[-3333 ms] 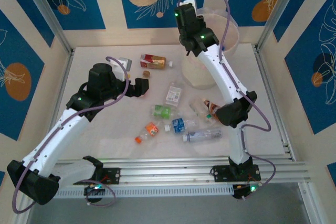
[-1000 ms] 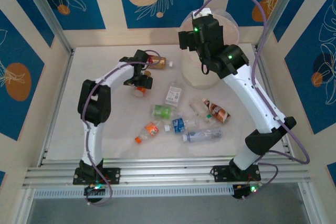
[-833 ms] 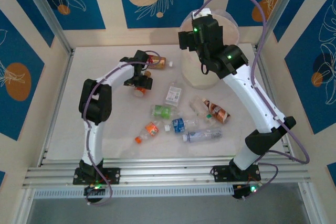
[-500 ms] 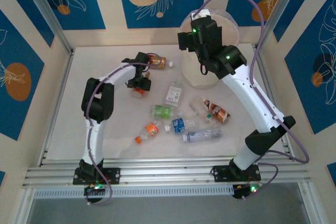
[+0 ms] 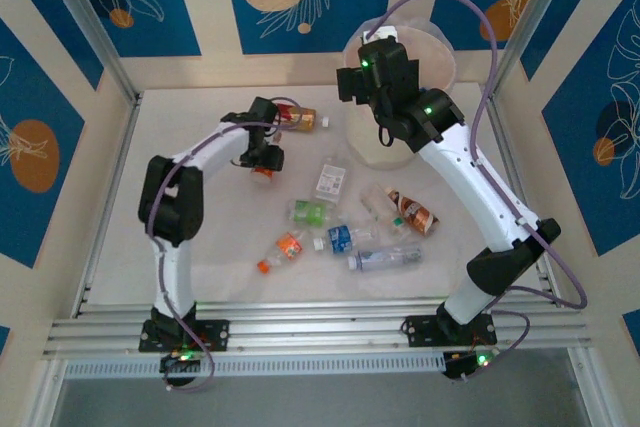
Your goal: Put the plastic bottles in the bin
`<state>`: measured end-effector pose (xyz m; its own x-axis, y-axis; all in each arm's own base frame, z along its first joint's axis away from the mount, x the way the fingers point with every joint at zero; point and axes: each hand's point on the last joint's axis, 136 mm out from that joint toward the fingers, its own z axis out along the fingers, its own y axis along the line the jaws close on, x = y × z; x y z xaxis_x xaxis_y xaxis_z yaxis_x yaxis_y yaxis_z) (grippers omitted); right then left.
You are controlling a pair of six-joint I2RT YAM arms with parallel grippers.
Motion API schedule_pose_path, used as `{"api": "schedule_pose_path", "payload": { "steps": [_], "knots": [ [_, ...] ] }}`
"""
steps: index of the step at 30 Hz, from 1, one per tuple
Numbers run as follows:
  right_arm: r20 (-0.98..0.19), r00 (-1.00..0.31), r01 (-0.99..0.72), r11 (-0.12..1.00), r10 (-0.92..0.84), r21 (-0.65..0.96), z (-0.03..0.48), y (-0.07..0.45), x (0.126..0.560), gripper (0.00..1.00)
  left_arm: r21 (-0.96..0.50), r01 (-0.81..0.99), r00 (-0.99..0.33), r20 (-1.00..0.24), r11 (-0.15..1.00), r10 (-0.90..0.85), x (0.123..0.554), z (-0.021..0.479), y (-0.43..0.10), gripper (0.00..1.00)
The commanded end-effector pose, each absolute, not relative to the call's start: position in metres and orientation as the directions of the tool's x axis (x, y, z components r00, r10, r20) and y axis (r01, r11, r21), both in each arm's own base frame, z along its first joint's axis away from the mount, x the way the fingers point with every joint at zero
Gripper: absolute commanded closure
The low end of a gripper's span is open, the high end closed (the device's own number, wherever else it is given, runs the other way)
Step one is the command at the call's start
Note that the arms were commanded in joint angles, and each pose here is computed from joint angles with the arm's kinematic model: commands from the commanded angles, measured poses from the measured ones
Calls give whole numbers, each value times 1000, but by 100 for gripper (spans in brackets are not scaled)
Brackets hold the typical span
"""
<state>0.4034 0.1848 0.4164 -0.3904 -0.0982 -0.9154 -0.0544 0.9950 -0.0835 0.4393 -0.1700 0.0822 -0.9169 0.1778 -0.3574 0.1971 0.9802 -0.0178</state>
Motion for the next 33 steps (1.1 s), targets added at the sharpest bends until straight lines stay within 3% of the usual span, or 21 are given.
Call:
{"api": "schedule_pose_path", "payload": {
  "steps": [1,9,16,23,33],
  "knots": [
    [-921,-389,-77,997,-26,4,423,188,394,1,-111,212,-845,-521,971,125,443,143,-178,44],
    [-905,-425,-236,960,34,147,428,216,386,0,-247,350,-657,-752,904,49,412,240,-200,44],
    [-874,-478,-364,886,86,286,430,235,378,1,-281,578,-437,-900,766,0,372,312,-230,44],
    [-851,-517,-517,758,93,397,440,262,363,2,-280,704,-352,-936,653,-21,343,343,-250,42],
    [-829,-557,-609,655,50,448,438,289,354,15,-271,762,-311,-950,588,-34,332,361,-270,42]
  ]
}}
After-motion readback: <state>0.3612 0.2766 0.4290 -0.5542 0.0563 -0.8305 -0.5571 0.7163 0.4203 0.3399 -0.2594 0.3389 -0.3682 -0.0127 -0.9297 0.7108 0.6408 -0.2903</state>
